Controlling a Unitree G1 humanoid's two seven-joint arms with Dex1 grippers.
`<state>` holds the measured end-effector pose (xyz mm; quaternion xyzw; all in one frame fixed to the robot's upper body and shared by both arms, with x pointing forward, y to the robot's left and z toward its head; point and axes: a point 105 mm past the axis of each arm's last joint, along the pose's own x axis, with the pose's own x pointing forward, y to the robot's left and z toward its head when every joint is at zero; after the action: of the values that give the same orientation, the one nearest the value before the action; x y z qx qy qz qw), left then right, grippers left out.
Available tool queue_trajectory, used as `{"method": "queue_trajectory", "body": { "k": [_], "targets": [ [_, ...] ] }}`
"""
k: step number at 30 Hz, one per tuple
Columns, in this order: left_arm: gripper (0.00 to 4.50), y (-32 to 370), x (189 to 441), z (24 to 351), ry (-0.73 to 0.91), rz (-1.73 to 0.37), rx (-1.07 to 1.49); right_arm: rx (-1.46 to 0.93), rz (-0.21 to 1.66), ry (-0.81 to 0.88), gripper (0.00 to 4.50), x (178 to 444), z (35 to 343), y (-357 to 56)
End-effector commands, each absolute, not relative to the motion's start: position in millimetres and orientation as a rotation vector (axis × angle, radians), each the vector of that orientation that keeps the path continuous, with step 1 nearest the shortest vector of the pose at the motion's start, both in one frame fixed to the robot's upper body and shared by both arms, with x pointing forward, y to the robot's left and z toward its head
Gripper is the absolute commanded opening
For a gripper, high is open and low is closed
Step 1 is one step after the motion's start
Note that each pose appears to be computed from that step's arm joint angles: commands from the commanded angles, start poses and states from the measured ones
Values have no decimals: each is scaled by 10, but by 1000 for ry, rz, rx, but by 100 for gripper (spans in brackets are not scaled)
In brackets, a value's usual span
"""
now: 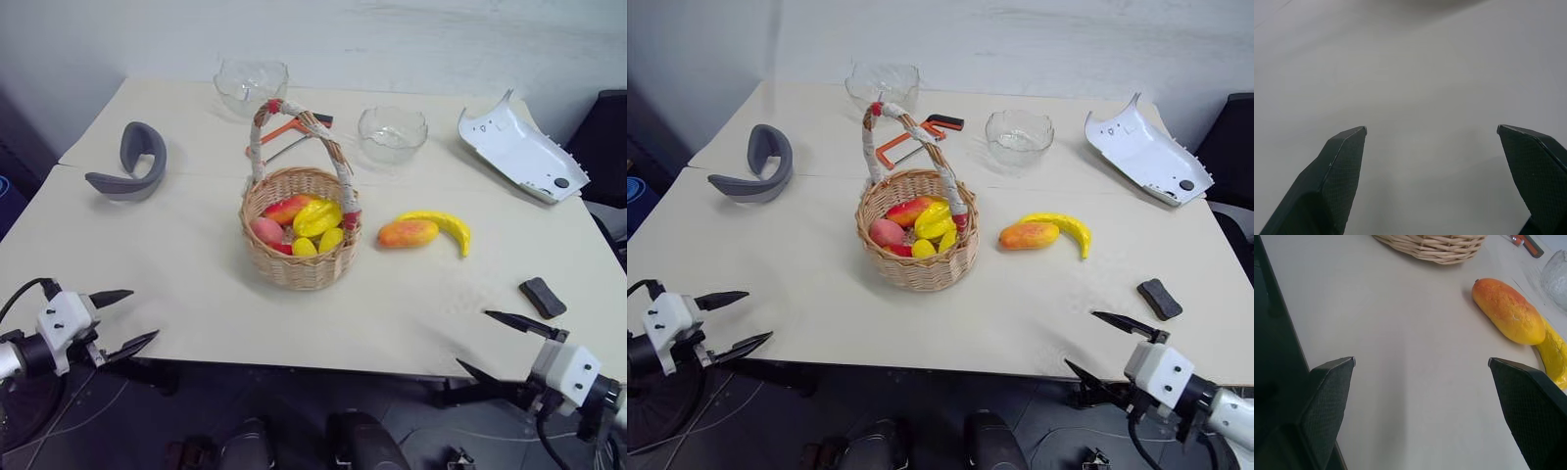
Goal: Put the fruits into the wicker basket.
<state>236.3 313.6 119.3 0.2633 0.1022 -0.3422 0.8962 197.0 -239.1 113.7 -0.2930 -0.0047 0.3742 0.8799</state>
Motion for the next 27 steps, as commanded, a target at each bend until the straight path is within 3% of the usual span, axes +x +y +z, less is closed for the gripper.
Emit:
{"method": "queue_trajectory", "body": {
  "k": [1,7,9,13,18,27],
  "targets": [
    [450,3087,2367,1317,174,-733,572,-605,783,-21,448,1954,1155,-2360],
    [450,2924,2378,1413,185,-810,364,-569,763,-26,448,2040,1179,-2339],
    [450,2859,2436,1538,124,-813,335,-541,755,-78,448,2195,1356,-2244],
    [450,2560,2486,1702,97,-924,271,-587,855,-8,448,2633,1507,-2002],
    [450,2153,2501,1882,46,-1071,200,-723,793,100,448,3296,1563,-1883],
    [450,1870,2511,2004,-7,-1132,119,-958,739,119,448,4014,1575,-1651]
  ]
}}
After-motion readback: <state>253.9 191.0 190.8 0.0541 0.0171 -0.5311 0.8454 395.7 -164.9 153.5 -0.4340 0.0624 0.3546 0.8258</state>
